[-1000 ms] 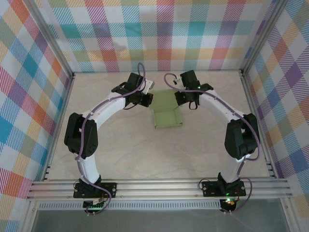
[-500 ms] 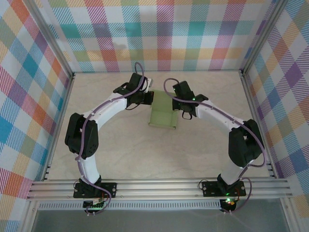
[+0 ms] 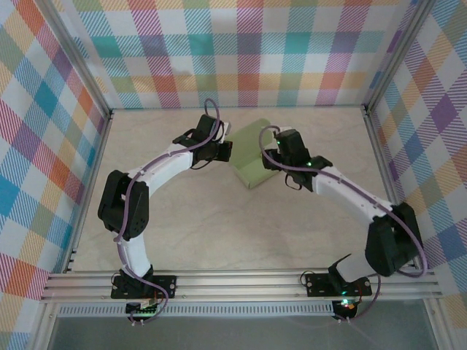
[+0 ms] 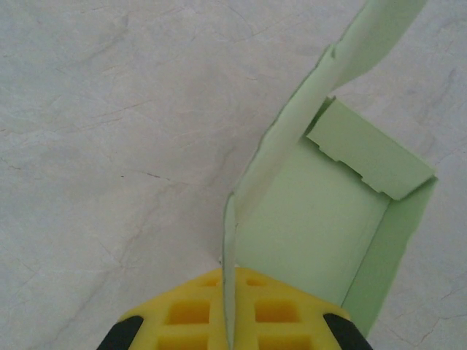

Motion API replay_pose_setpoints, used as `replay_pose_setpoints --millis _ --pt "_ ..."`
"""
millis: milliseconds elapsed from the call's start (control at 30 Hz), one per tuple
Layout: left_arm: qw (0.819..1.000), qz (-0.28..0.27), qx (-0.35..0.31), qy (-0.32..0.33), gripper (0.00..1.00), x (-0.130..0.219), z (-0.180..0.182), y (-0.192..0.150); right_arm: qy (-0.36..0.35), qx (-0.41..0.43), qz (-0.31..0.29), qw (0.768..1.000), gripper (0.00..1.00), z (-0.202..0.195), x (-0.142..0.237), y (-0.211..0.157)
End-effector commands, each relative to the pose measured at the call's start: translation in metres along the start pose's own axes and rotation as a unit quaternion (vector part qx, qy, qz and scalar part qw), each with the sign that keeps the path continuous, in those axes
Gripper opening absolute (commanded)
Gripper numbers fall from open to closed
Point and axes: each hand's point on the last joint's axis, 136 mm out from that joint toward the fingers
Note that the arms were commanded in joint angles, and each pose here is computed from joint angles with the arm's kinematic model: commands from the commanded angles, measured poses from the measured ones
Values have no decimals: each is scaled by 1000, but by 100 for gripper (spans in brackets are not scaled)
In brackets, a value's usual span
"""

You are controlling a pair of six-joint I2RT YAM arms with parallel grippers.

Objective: Fold the paper box

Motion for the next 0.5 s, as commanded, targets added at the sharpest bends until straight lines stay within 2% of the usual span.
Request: replay_pose_setpoints --millis 0,67,133,267,467 --pt "999 -1 -37 -23 0 14 -12 -3 37 4 -21 999 67 2 7 -7" --pt "997 8 -63 -51 0 17 -22 -7 84 20 -4 996 67 3 5 -23" --pt "993 19 -92 -65 0 19 -26 -12 160 36 27 986 64 9 2 -37" --pt "981 65 -155 -93 0 27 -29 -28 186 86 76 976 63 8 -10 -53" --pt "964 128 -158 -173 0 43 -29 -46 231 118 107 960 60 20 -29 -67"
Point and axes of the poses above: each hand's point on the last joint's axis, 136 mm out from that joint toward the fingers, its own x axis back along the fingers, its own z axis along the line the jaws close on, y = z × x, and after that the axes turned 14 degrees about x, right-handed
